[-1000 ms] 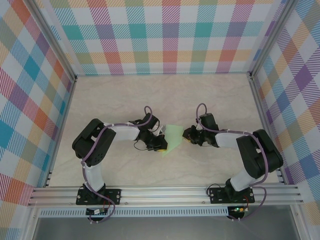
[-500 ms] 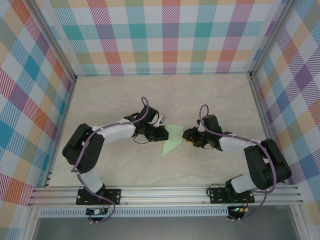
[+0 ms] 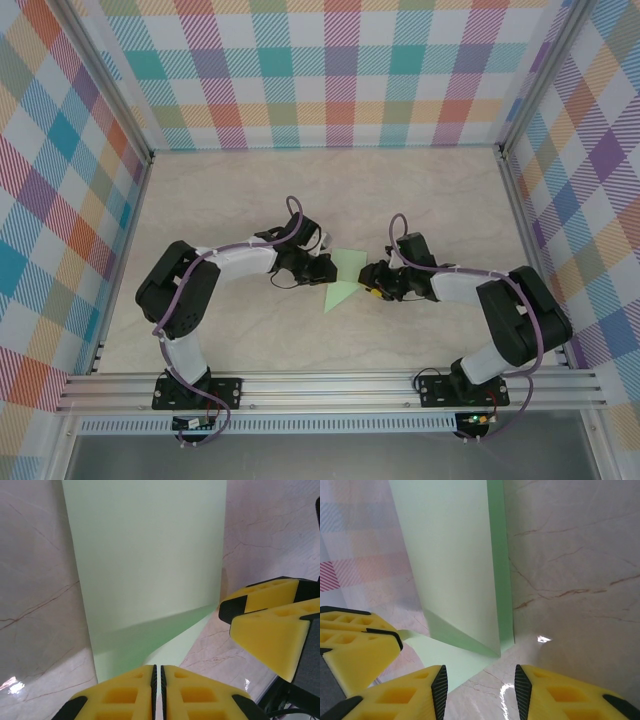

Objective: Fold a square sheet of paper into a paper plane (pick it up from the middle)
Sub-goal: Third fold the triangle at the center of the table, then fourth fold the wing at the center of the table.

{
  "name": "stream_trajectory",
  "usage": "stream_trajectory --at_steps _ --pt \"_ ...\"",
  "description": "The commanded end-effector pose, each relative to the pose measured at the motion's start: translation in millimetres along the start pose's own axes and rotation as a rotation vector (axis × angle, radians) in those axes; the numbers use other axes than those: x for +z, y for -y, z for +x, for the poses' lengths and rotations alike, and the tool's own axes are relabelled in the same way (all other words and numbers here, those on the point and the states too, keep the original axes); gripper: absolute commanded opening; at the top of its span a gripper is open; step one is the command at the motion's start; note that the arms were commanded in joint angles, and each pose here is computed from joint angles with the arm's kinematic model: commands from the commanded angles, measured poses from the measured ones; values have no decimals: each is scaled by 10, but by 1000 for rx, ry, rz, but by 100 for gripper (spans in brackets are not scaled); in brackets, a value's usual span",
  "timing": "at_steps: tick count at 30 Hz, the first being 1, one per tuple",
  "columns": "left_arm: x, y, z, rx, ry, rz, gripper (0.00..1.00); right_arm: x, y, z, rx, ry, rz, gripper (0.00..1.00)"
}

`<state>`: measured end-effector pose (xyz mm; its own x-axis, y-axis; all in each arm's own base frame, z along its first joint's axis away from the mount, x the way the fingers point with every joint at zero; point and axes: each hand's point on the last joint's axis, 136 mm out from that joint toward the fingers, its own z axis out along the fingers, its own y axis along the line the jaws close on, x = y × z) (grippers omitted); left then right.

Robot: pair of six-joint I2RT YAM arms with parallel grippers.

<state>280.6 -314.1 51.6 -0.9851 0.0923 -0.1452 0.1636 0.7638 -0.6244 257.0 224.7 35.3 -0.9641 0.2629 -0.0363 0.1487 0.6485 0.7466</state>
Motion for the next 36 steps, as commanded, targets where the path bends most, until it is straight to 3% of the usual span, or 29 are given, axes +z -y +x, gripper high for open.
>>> stream_trajectory --at_steps 1,22,29,36 --pt "5 -35 -69 -8 4 -20 13 41 -231 -45 -46 -12 -75 43" --pt "82 -177 -170 -44 31 -92 12 272 -377 29 -181 -123 -85 44" --pt "-121 -127 -195 -16 94 -103 15 337 -345 14 -199 -149 -57 31" --pt "-398 -114 -15 34 167 -96 29 350 -324 -1 -191 -143 -32 22"
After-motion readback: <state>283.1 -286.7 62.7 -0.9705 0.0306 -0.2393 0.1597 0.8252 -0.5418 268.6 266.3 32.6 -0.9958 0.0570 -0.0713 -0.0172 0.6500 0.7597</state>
